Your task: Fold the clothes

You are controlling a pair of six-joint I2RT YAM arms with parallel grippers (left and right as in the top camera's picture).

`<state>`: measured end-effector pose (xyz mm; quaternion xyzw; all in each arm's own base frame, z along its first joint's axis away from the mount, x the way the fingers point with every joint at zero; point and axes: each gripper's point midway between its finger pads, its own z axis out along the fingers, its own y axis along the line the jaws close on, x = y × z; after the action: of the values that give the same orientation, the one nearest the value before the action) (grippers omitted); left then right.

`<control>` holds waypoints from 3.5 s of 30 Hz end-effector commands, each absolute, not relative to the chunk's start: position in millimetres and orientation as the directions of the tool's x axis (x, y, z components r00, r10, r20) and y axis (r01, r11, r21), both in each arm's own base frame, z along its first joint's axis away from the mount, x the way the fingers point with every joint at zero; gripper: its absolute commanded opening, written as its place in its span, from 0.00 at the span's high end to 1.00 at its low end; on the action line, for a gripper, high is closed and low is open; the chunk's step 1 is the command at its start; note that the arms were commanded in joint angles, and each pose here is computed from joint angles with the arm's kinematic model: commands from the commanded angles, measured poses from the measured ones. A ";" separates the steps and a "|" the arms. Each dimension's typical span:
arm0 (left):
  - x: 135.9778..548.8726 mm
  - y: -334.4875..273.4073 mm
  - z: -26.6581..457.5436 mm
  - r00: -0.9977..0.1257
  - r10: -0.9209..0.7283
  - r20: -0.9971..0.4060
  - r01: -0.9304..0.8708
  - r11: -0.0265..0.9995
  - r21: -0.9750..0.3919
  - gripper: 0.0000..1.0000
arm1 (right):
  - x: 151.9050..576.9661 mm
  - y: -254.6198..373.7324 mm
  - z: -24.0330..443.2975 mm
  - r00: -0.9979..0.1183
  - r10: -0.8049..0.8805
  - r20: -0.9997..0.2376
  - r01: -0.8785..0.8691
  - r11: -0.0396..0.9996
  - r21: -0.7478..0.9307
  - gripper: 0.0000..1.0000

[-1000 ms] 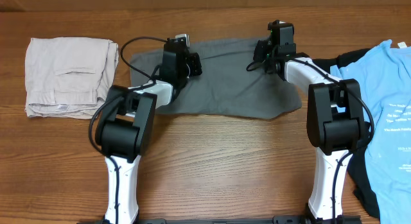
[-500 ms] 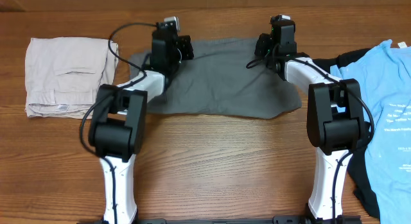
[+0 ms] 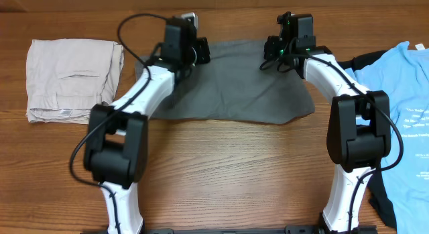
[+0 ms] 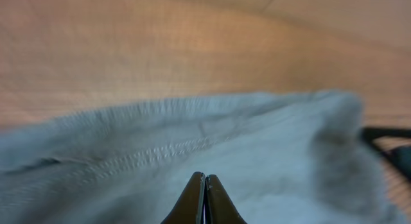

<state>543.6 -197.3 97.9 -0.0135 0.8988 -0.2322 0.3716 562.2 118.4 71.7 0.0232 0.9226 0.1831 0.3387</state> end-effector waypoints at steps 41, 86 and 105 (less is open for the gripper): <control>401.6 -91.6 250.9 -0.740 -0.249 -0.624 -0.129 0.964 -0.232 0.78 | 448.6 95.3 209.9 -0.830 0.161 -0.534 -0.019 0.949 0.315 0.26; 459.5 -47.8 29.2 -0.944 -0.224 -0.241 -0.148 0.943 -0.299 0.24 | 387.0 95.7 146.6 -0.968 0.122 -0.218 0.058 0.958 0.279 0.08; 462.9 -25.8 103.8 -0.882 -0.264 -0.390 -0.175 0.953 -0.249 0.00 | 445.8 58.4 177.2 -0.879 0.070 -0.471 -0.060 0.965 0.255 0.00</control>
<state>456.0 -34.1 45.2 -0.1121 0.9768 -0.1086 0.1466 436.0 57.7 158.2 0.0229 0.9681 0.1291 0.2137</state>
